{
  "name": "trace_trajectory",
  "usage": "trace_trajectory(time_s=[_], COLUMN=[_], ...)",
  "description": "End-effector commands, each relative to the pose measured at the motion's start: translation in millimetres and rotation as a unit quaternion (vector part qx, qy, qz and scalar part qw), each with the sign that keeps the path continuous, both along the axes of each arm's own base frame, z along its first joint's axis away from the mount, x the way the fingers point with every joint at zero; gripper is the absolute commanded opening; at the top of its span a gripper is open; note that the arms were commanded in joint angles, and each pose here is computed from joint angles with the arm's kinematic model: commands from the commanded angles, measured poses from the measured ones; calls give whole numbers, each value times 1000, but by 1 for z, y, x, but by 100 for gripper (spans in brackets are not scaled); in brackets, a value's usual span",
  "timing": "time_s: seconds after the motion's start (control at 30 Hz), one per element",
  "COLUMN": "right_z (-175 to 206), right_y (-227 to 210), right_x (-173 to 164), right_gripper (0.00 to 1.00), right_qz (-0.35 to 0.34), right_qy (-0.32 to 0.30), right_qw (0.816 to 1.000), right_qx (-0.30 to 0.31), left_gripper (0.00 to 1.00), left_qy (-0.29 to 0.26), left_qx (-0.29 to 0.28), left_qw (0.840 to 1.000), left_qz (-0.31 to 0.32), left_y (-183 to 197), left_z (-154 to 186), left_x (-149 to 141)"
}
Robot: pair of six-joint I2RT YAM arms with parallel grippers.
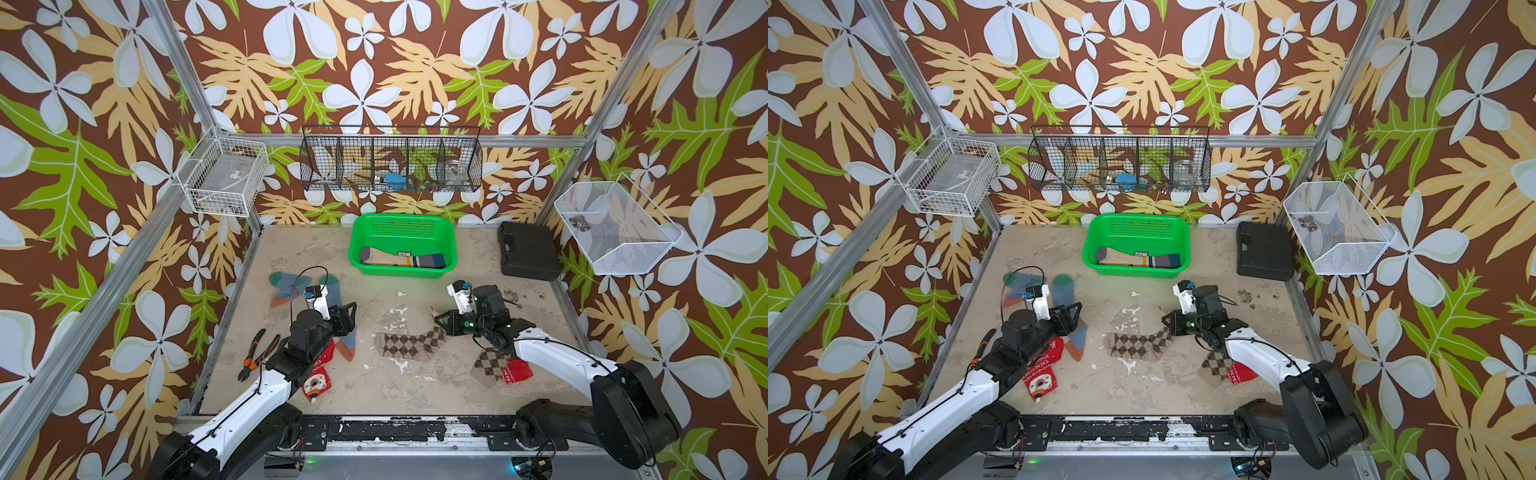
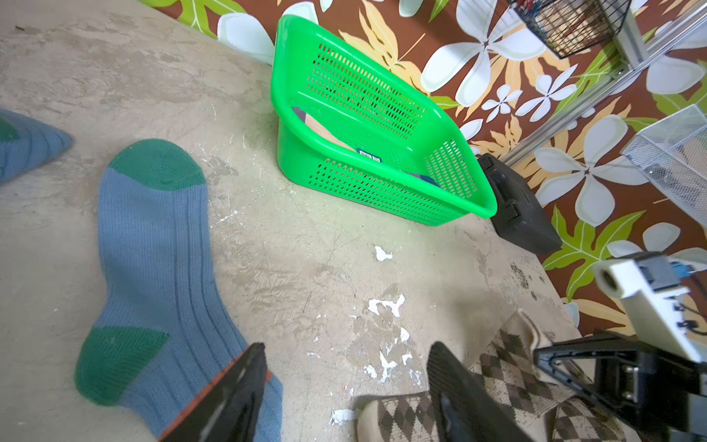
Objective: Place the socks together as a pair
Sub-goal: Flatten out the sock at the center of the board, then pick up the sock from the center of the board.
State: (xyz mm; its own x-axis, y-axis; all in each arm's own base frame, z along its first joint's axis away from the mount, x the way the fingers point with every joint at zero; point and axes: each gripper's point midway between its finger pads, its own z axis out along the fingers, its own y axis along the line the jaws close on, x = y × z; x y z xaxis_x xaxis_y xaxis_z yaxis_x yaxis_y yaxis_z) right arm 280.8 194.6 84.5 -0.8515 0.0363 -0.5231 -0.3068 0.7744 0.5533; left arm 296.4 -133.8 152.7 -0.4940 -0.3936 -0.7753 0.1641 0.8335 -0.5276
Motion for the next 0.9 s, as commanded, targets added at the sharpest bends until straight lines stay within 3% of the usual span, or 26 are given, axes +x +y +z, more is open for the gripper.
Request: trace_trajectory(time_s=[0.0,0.23,0.43,0.53,0.63,0.73,0.87], right_z=[-21,-8,16,13,-2,-6,-27], right_y=[-27,-83,-100,-108,-116,-106,-91], right_x=[6,23,25,16,-2,-16,-48], right_gripper=[27,46,51,51,51,51,49], right_qz=[-38,-144,-180,-185,-191,-186,-174], right_qy=[-9,-43,-86,-72,-49,-31,10], right_qw=[998,988,979,977,976,979,977], right_qx=[-48,-27,-51,-78,-97,-75,-121], left_gripper=[69,70,70,70,70,70,70], left_qy=[-8,37,81,92,82,59,45], left_qx=[-17,0,32,57,57,53,44], left_qw=[1000,998,993,989,989,988,986], left_qz=[-20,-47,-85,-97,-107,-131,-156], left_y=[-9,-14,-34,-47,-60,-79,-95], left_z=[6,-25,-54,-63,-58,-40,-26], left_x=[2,-11,-28,-38,-46,-52,-58])
